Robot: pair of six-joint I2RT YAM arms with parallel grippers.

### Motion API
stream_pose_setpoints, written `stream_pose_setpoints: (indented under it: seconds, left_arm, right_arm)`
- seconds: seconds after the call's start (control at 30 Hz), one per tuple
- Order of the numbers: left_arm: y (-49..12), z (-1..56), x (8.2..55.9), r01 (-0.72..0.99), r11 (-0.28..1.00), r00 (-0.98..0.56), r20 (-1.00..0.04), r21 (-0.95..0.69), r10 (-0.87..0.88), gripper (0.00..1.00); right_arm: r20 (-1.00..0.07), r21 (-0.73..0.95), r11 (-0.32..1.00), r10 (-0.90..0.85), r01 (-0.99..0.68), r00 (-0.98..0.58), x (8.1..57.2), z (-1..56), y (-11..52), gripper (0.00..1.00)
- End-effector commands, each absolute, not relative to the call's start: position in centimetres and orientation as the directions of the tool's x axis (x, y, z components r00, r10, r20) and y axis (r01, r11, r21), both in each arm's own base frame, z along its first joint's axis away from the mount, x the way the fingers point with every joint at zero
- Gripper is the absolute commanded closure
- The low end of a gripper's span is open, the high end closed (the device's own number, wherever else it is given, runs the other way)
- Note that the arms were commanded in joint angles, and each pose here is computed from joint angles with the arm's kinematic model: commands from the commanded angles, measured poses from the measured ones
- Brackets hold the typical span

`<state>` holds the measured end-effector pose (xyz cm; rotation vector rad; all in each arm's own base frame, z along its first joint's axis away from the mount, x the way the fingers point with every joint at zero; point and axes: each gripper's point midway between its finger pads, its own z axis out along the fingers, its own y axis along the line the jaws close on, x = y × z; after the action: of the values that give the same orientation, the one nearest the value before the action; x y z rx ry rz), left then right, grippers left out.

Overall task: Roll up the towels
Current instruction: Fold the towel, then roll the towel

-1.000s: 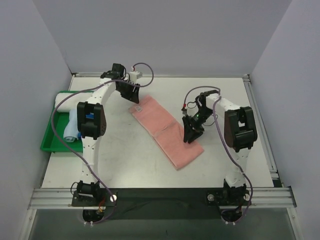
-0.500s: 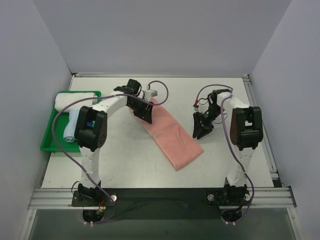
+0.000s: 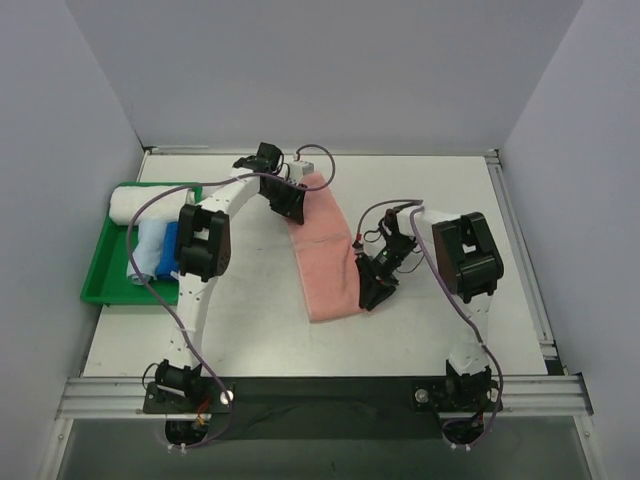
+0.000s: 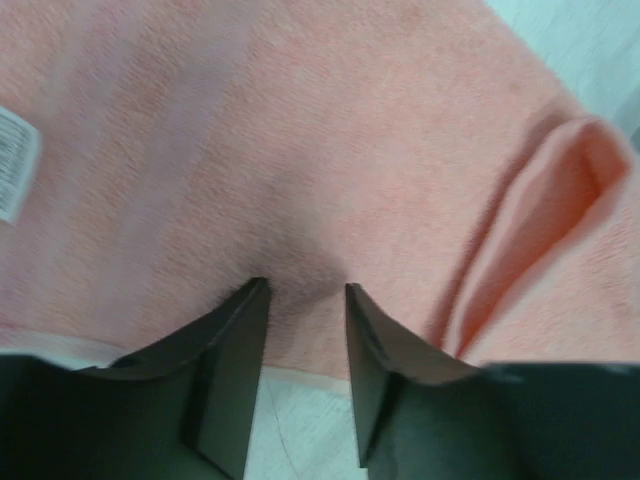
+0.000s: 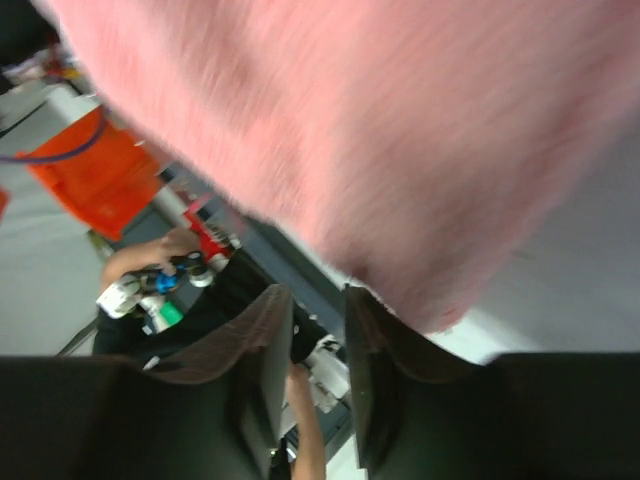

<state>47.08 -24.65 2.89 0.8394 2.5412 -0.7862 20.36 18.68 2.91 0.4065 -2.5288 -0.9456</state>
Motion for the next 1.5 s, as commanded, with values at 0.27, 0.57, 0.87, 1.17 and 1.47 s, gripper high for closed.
stream_pose_setpoints:
  seconds: [0.27, 0.57, 0.87, 1.17, 1.47]
  left_arm:
    - [-25.2, 16.8, 45.6, 0.793, 0.488, -0.573, -0.721, -0.366, 0.389, 0.37]
    - [-25.2, 17.2, 33.5, 0.901, 0.433, -0.281, -0.779, -0.013, 0.560, 0.35]
    - [-30.1, 9.9, 24.1, 0.963, 0.198, -0.067, -0.552, 0.181, 0.831, 0.34]
    - [-31.0, 3.8, 22.7, 0.937, 0.102, 0.034, -0.376, 0.335, 0.926, 0.34]
    - [-29.7, 0.6, 19.4, 0.974, 0.019, 0.057, -0.322, 0.228, 0.945, 0.71]
  right_arm:
    - [-0.085, 0.775, 0.581, -0.293, -0.247, -0.952, 26.3, 12.7, 20.7, 0.67]
    - [-0.238, 0.648, 0.672, -0.271, -0.360, -0.933, 35.0, 11.6, 23.9, 0.69]
    - [-0.150, 0.642, 0.700, -0.285, -0.313, -0.947, 37.3, 4.4, 27.5, 0.64]
    - [-0.053, 0.615, 0.744, -0.292, -0.261, -0.955, 35.6, 0.2, 26.4, 0.64]
    - [-0.019, 0.629, 0.739, -0.298, -0.243, -0.954, 33.9, 0.3, 26.0, 0.66]
